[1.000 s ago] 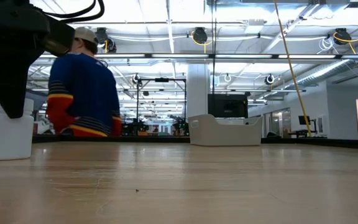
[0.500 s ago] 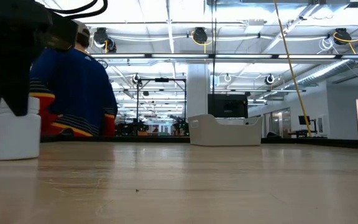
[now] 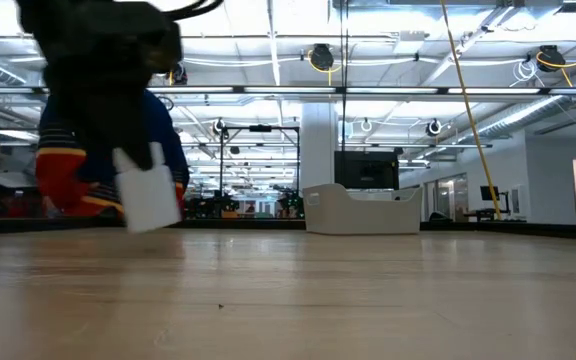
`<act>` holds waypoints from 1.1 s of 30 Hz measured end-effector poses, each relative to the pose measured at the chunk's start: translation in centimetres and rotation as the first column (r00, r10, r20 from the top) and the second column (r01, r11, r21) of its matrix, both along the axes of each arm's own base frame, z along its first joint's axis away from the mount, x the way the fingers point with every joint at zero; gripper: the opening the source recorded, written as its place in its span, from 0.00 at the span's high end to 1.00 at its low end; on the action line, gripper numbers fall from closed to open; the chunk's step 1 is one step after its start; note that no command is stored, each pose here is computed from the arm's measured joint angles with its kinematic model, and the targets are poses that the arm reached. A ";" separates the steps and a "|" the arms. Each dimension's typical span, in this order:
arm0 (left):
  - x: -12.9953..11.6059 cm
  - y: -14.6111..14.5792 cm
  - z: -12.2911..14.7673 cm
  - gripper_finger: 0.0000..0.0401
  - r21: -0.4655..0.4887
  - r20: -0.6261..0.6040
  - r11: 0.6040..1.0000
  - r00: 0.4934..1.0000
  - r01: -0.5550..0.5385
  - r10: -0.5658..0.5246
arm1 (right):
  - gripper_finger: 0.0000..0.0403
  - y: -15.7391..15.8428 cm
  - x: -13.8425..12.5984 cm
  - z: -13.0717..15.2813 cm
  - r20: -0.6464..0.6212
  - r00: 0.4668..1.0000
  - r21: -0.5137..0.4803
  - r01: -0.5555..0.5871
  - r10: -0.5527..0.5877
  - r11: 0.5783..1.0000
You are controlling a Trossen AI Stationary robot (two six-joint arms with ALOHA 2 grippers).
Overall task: Pick and place pill bottles into a basket
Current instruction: Put the white medicine bottle into the gray bin
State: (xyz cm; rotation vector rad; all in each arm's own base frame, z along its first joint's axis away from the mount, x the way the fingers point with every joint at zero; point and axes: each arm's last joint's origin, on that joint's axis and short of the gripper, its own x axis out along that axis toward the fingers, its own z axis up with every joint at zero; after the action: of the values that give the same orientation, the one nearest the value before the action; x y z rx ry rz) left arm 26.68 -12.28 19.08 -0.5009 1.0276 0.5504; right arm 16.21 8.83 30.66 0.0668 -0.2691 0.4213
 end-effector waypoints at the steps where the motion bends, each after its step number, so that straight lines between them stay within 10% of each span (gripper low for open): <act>1: 0.4 0.4 0.1 0.59 0.010 0.018 1.000 1.000 0.007 -0.007 | 0.35 0.0 0.0 0.0 0.000 1.000 0.000 0.000 0.000 1.000; 18: 6.6 10.4 3.6 0.59 0.123 0.263 0.990 0.960 0.065 -0.096 | 0.35 0.0 -0.1 0.2 0.057 0.998 -0.080 0.029 -0.025 0.996; 33: 8.0 21.0 14.0 0.59 0.157 0.421 0.984 0.895 0.087 -0.147 | 0.35 -0.5 -0.8 0.7 0.109 0.993 -0.125 0.053 -0.039 0.991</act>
State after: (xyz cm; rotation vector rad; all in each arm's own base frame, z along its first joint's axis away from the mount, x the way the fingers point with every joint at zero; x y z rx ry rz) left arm 34.63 8.68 33.08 -0.4133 0.5857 0.3732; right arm 15.37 8.38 31.39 -0.0873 -0.3473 0.3961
